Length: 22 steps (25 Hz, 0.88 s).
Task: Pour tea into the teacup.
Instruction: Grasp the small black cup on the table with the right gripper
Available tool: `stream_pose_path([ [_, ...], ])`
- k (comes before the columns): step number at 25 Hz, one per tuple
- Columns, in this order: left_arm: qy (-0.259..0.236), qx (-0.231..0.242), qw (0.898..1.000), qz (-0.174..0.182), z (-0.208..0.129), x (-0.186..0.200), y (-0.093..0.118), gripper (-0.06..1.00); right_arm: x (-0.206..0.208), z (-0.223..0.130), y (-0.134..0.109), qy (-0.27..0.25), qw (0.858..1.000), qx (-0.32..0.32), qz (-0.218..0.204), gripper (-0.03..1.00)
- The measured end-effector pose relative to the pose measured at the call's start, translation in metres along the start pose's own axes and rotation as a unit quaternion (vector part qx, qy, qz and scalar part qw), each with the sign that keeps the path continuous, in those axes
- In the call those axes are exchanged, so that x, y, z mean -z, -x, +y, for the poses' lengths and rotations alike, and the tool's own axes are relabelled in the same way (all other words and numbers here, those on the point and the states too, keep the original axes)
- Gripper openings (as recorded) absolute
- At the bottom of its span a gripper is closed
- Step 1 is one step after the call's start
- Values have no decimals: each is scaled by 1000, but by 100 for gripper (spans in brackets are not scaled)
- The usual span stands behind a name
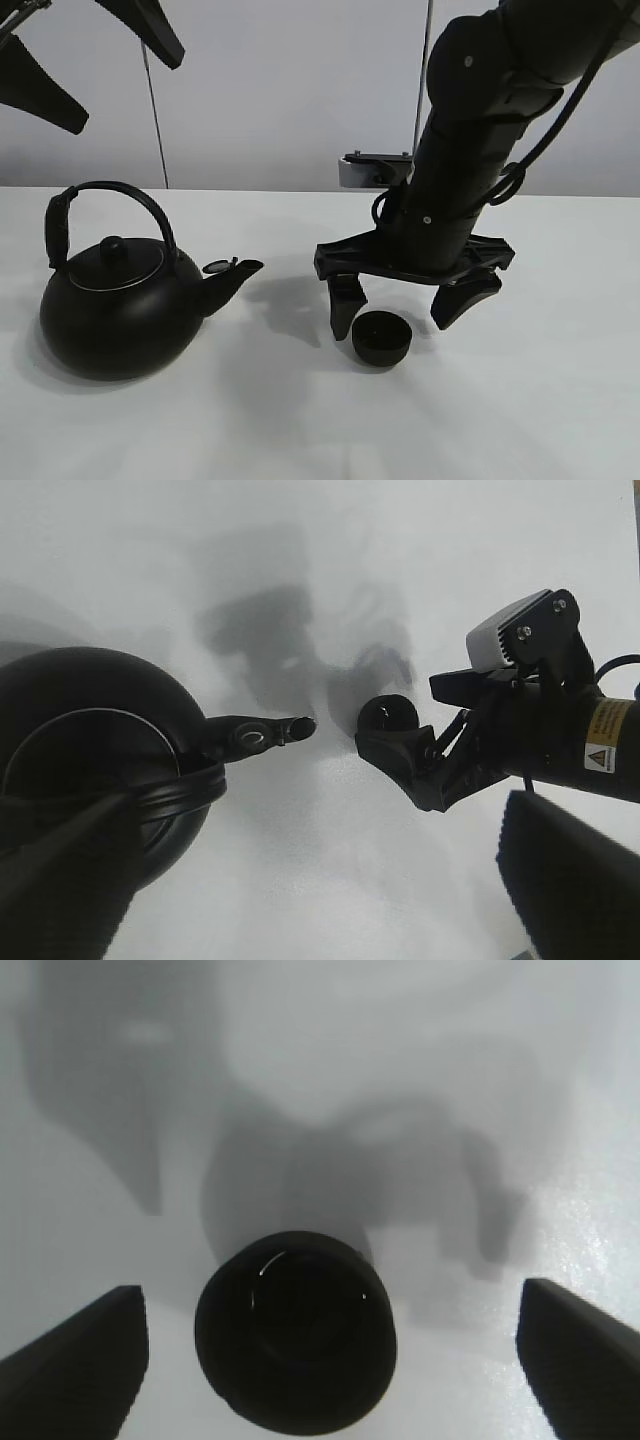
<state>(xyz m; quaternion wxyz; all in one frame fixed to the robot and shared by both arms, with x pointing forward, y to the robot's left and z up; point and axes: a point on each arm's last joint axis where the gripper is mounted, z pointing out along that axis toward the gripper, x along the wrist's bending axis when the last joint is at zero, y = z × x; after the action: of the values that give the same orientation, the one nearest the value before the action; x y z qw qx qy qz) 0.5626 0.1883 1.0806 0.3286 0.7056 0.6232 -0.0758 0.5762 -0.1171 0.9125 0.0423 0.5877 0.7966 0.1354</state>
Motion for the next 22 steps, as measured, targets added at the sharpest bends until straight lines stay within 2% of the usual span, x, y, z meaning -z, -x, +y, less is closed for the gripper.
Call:
stream_pose_path([
  [13,0,0,1000,0,0,0,0,69,0,0,0,-2,1000,-3,2,63],
  [19,0,0,1000,0,0,0,0,69,0,-4,-16,-3,1000,22,3,61],
  [22,0,0,1000,0,0,0,0,69,-1,-5,-17,-3,1000,18,-8,56],
])
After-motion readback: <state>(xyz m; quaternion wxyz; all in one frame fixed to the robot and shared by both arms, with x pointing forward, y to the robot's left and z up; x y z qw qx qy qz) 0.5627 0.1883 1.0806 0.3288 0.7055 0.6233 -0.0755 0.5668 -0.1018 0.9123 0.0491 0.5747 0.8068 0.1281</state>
